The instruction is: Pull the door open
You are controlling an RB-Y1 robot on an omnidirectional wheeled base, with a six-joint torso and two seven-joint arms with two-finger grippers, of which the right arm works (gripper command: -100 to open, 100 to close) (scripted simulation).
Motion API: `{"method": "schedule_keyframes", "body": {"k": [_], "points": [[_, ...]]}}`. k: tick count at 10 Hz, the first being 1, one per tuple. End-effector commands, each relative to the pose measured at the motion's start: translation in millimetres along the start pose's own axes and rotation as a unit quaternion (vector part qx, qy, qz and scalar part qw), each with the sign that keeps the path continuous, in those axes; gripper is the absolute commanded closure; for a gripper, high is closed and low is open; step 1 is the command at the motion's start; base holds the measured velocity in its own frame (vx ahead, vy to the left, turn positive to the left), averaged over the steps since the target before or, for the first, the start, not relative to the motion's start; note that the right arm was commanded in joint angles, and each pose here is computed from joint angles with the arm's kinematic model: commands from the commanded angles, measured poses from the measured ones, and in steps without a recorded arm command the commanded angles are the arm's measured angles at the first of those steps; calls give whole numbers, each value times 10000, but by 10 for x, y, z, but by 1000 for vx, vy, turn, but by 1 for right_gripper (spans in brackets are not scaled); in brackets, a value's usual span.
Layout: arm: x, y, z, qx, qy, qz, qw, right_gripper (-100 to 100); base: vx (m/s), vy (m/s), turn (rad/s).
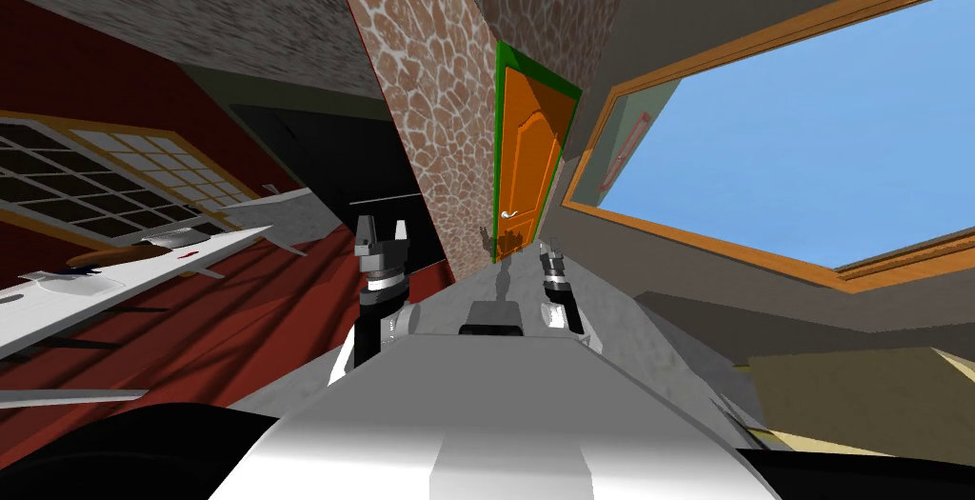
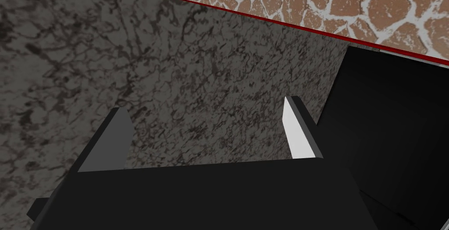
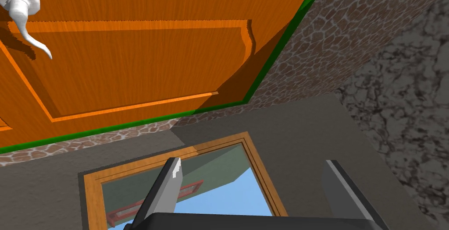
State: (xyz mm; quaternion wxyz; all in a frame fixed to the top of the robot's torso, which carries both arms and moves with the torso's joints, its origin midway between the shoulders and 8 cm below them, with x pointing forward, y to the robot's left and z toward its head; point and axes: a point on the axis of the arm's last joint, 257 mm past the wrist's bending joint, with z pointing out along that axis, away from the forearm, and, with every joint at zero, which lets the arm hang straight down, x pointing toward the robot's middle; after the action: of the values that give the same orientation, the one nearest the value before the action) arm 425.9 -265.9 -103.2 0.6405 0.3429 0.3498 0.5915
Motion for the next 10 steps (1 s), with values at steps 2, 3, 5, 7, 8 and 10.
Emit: {"method": "schedule_keyframes", "body": {"k": [2, 3, 5, 7, 8, 10], "points": [[62, -187, 7, 142, 106, 73, 9998, -100, 87, -52, 86], [83, -259, 4, 197, 146, 97, 9997, -100, 109, -67, 85], [126, -407, -5, 313, 226, 146, 9991, -100, 92, -62, 86], [164, -553, -17, 429, 304, 187, 9984, -100, 86, -59, 92], [182, -624, -23, 487, 342, 206, 9980, -100, 95, -49, 81], [216, -769, -39, 606, 417, 241, 9970, -100, 83, -70, 94]]}}
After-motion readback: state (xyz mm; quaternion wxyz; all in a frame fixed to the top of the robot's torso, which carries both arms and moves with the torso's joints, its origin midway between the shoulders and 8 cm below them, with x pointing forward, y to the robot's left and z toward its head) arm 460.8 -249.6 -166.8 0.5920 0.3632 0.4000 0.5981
